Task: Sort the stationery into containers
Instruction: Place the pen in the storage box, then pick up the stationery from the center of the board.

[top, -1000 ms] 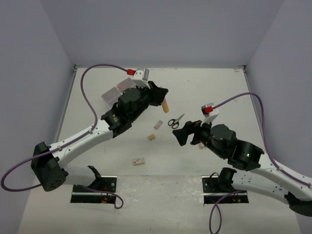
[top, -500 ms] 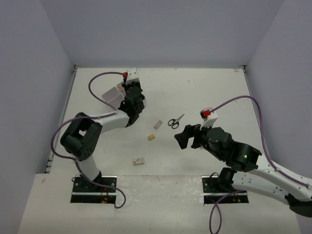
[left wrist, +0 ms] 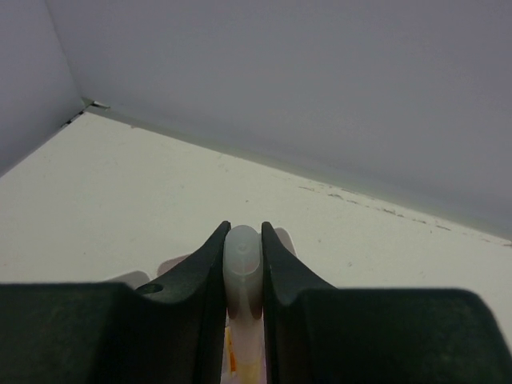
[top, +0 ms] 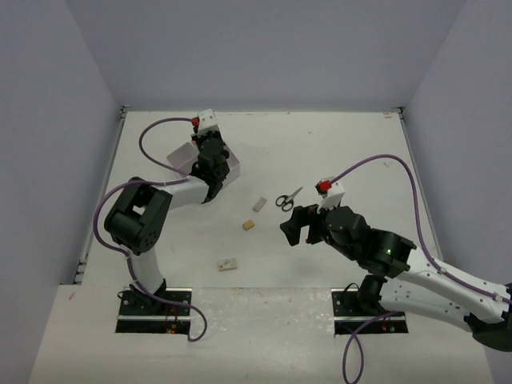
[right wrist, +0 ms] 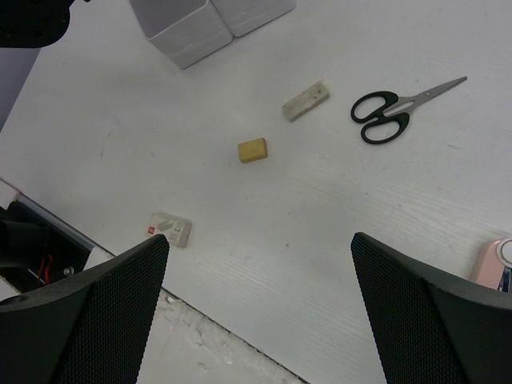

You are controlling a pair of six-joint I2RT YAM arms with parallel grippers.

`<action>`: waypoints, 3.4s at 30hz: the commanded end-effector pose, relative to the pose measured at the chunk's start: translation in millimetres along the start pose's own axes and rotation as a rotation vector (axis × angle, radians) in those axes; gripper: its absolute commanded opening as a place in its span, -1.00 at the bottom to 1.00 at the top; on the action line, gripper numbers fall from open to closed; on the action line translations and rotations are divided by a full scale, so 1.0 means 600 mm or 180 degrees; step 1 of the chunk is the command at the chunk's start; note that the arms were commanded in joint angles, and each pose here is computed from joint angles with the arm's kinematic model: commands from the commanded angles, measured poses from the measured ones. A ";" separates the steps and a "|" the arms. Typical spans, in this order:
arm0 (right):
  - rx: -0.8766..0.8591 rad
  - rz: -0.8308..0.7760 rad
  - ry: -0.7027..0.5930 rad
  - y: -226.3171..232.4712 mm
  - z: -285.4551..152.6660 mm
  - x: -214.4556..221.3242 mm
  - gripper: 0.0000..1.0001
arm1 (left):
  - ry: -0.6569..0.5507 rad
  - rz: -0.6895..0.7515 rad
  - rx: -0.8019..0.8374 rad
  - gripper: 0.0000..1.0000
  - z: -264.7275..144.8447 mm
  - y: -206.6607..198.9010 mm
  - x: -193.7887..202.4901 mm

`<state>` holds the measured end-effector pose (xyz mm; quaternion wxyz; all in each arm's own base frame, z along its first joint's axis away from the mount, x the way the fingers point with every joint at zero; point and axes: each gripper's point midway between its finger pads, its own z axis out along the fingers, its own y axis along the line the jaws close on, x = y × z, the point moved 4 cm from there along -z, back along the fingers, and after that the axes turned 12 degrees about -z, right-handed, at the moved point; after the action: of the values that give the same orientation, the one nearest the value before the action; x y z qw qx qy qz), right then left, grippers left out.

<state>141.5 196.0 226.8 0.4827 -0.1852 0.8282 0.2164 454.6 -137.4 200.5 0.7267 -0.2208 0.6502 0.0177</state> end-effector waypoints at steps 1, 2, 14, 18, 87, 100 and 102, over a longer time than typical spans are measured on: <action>-0.0123 0.0038 -0.0068 0.015 0.005 -0.012 0.98 | -0.0007 -0.0253 0.0004 -0.36 0.000 0.004 0.005; -0.0130 0.0047 -0.0062 0.015 0.005 -0.011 0.98 | 0.0025 -0.0240 0.0000 -0.26 -0.003 0.009 0.012; 0.0034 0.0176 0.0000 0.011 0.023 -0.002 0.97 | 0.0589 -0.0768 0.0263 0.70 -0.052 -0.027 -0.066; 0.0248 0.0253 0.0314 0.023 0.066 0.008 0.98 | 0.1194 -0.0807 0.0485 1.00 -0.096 -0.055 -0.114; 0.1449 0.1215 0.1240 -0.005 0.414 0.024 -0.71 | 0.1804 -0.0223 0.1542 1.00 -0.365 0.157 -0.170; 0.0896 0.1233 0.0793 0.063 0.469 -0.141 -0.68 | 0.1689 -0.0197 0.1476 1.00 -0.361 0.164 -0.178; 0.0855 0.1258 0.0755 0.070 0.477 -0.158 -0.68 | 0.1687 -0.0186 0.1473 1.00 -0.361 0.165 -0.178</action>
<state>356.2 376.1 189.8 0.3502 0.0301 0.9218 0.1637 200.9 -97.2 253.5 0.5425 -0.0731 0.8087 -0.2154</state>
